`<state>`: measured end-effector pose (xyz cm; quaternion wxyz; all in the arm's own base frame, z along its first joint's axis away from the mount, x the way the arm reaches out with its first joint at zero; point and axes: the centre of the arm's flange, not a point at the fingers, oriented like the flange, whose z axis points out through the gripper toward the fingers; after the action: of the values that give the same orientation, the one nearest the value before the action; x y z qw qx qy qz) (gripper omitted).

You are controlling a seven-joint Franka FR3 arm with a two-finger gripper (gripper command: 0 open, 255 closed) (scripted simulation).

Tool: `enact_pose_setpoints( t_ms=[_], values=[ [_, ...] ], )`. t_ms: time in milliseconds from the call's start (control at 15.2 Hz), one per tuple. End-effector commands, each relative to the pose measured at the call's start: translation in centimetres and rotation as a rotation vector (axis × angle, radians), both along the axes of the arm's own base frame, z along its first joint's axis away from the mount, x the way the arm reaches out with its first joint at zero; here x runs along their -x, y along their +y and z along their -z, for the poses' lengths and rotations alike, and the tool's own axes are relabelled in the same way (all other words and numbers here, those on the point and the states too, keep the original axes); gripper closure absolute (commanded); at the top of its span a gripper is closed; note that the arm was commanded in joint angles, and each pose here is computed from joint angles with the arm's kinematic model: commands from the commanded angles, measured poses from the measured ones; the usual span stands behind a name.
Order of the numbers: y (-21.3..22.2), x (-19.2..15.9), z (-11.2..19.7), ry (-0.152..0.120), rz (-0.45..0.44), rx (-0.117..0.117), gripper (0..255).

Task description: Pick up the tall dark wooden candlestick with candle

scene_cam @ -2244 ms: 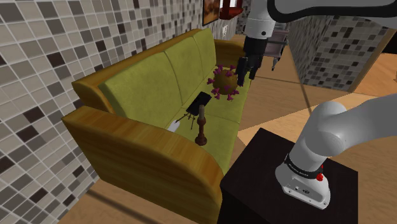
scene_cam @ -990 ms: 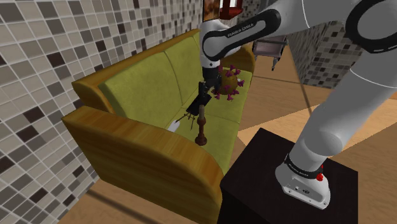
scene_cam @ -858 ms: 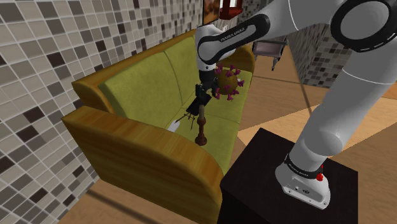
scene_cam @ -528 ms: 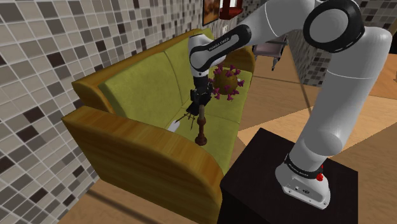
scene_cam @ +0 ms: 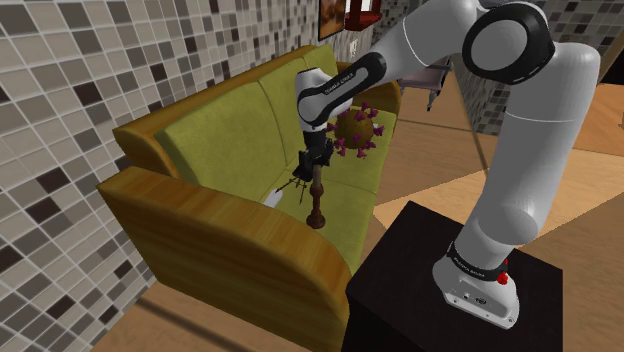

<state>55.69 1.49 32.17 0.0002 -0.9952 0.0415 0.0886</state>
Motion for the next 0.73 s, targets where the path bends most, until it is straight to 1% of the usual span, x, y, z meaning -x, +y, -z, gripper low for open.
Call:
enact_pose_setpoints(
  t_ms=[0, 594, 660],
  values=[
    [0.03, 0.01, 0.13, -0.001, 0.0, 0.0, 255],
    [-0.02, 0.02, 0.16, -0.001, 0.0, 0.0, 255],
    [-0.02, 0.02, -0.37, -0.001, 0.0, 0.0, 255]
  ],
)
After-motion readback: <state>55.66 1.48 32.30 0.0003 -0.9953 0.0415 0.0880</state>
